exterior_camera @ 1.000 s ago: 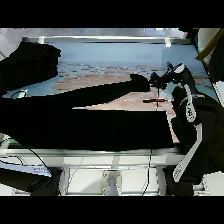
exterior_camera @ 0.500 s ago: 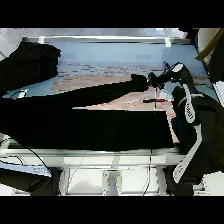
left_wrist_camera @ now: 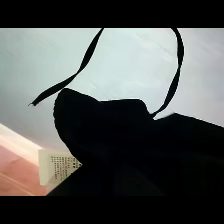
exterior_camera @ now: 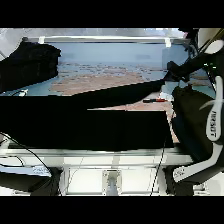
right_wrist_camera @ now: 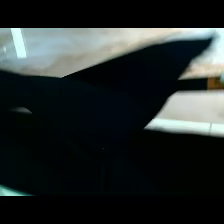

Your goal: Fold the clothes and pants, and hang the long-sleeved shirts on hangers.

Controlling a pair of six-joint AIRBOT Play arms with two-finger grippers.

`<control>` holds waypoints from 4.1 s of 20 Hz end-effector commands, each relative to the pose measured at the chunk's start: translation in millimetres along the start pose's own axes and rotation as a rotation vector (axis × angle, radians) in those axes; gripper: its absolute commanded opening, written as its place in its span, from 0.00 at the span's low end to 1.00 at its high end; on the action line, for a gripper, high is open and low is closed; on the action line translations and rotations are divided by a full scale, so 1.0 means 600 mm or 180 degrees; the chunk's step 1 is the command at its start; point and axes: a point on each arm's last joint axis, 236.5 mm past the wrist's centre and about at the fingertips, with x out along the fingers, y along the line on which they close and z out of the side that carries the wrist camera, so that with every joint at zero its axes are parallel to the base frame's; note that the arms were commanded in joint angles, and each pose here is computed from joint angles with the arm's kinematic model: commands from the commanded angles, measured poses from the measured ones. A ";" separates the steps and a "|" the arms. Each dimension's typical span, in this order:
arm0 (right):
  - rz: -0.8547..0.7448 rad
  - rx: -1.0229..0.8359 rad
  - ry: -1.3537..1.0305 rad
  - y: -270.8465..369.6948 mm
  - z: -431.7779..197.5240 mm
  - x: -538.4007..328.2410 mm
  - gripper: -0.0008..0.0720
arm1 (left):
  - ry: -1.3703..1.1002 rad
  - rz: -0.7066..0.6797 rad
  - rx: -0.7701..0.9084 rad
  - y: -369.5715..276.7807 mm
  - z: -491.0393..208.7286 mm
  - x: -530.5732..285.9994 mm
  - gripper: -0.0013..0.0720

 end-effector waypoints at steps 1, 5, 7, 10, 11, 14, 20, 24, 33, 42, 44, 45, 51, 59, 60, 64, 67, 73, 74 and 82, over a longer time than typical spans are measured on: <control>-0.0162 0.0105 0.0016 0.014 -0.057 -0.074 0.02 | -0.0064 0.0014 0.0051 0.003 0.007 -0.010 0.03; -0.0406 0.0532 -0.0461 -0.052 0.039 -0.029 0.02 | -0.0163 0.0031 0.0052 0.005 0.019 -0.011 0.03; -0.0381 0.0945 -0.0517 -0.098 0.081 0.022 0.02 | -0.0204 0.0040 0.0054 0.006 0.024 -0.010 0.03; -0.0371 0.1617 -0.0521 -0.172 0.122 0.108 0.02 | -0.0207 0.0041 0.0063 0.006 0.025 -0.003 0.03; -0.0355 0.1745 -0.0601 -0.189 0.140 0.132 0.02 | -0.0191 0.0038 0.0063 0.006 0.024 0.002 0.03; -0.0081 0.2052 -0.1058 -0.214 0.218 0.183 0.02 | -0.0168 0.0033 0.0060 0.006 0.023 0.019 0.03; 0.0311 0.2019 -0.1857 -0.195 0.322 0.169 0.31 | -0.0098 0.0010 -0.0346 0.002 0.017 0.061 0.23; 0.0409 0.1743 -0.1916 -0.152 0.335 0.125 0.80 | -0.0339 0.0046 -0.0577 0.013 0.045 0.037 0.95; -0.1100 0.0107 -0.0964 -0.171 0.090 -0.124 0.77 | 0.0377 0.0546 -0.1425 0.221 -0.150 -0.107 0.95; -0.0466 -0.0097 -0.1032 -0.073 -0.109 -0.129 0.77 | 0.0263 -0.0917 -0.2968 0.132 -0.362 0.023 0.95; -0.0314 -0.0089 -0.1066 -0.053 -0.137 -0.122 0.77 | -0.0016 -0.1256 -0.3015 0.098 -0.337 0.036 0.95; -0.0311 -0.0103 -0.1091 -0.048 -0.148 -0.126 0.77 | -0.0102 -0.1353 -0.3070 0.090 -0.329 0.041 0.95; -0.0337 -0.0276 -0.1444 -0.010 -0.179 -0.184 0.77 | -0.0039 -0.1395 -0.3073 0.065 -0.324 0.078 0.33; -0.0387 -0.0350 -0.1570 0.005 -0.206 -0.211 0.77 | 0.0313 -0.0477 -0.1931 0.144 -0.304 -0.014 0.03; -0.0403 -0.0348 -0.1575 0.003 -0.205 -0.211 0.77 | 0.0432 -0.0456 -0.1788 0.143 -0.304 -0.033 0.03; -0.0581 -0.0326 -0.1613 -0.019 -0.200 -0.216 0.77 | 0.0693 -0.0608 -0.1360 0.083 -0.288 -0.039 0.03; -0.0588 -0.0328 -0.1631 -0.019 -0.198 -0.217 0.77 | 0.0698 -0.0703 -0.1017 0.024 -0.260 -0.006 0.96; -0.0956 -0.0290 -0.1152 -0.068 -0.251 -0.203 0.77 | 0.0434 -0.0380 -0.1148 0.083 -0.237 -0.021 0.97; -0.0987 -0.0279 -0.1070 -0.072 -0.261 -0.201 0.77 | 0.0470 -0.0310 -0.1393 0.108 -0.255 -0.019 0.97; -0.0618 -0.0082 -0.0570 -0.084 -0.322 -0.088 0.77 | 0.0547 -0.0431 -0.2571 0.142 -0.364 0.054 0.97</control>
